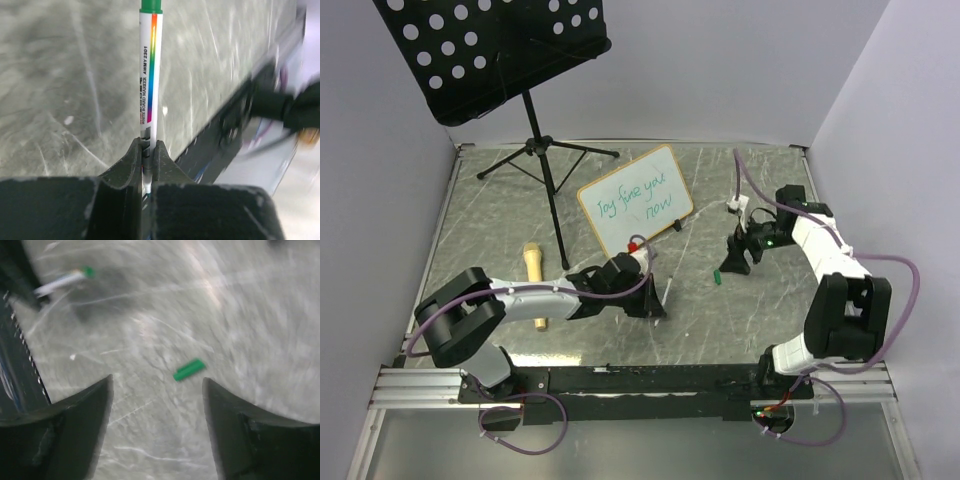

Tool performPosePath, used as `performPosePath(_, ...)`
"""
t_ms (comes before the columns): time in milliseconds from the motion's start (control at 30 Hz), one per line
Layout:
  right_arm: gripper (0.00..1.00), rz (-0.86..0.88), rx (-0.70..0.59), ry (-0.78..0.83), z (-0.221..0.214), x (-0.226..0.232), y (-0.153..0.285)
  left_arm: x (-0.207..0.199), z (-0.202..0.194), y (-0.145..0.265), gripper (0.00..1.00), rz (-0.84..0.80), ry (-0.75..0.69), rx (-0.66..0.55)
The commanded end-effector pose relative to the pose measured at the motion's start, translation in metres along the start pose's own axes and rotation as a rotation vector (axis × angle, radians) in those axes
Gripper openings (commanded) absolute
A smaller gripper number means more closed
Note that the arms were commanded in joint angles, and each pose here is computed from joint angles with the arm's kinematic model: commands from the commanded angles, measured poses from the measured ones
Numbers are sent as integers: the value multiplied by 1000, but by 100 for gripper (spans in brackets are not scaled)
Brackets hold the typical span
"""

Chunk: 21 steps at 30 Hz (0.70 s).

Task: Write a sentence on the whiteboard
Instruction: Pass from the left arm to the right

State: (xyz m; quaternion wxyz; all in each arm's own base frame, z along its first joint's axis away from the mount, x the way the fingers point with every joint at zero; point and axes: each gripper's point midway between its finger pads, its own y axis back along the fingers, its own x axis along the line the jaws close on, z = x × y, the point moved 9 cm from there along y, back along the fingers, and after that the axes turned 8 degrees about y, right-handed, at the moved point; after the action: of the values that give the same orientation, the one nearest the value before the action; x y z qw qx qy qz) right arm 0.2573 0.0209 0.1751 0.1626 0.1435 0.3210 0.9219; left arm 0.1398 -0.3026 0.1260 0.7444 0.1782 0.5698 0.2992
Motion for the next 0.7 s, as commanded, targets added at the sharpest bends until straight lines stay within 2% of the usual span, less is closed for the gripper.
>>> performPosePath(0,100,215,-272,584,33,47,18,-11,11,17,1,-160,-309,135)
performPosePath(33,100,220,-308,707,38,48,16,-11,9,17,1,-192,-325,194)
performPosePath(200,100,372,-333,889,55,74,-10,-19,13,18,1,-258,-416,318)
performPosePath(300,99,331,-340,954,58,87,-14,-22,18,19,1,-326,-401,364)
performPosePath(400,98,290,-293,1020,59,92,-20,-20,22,22,1,-379,-354,412)
performPosePath(500,93,300,-205,1059,56,99,-29,-26,28,23,1,-416,-334,445)
performPosePath(667,80,331,-163,1102,58,110,-37,-32,33,21,1,-440,-321,477)
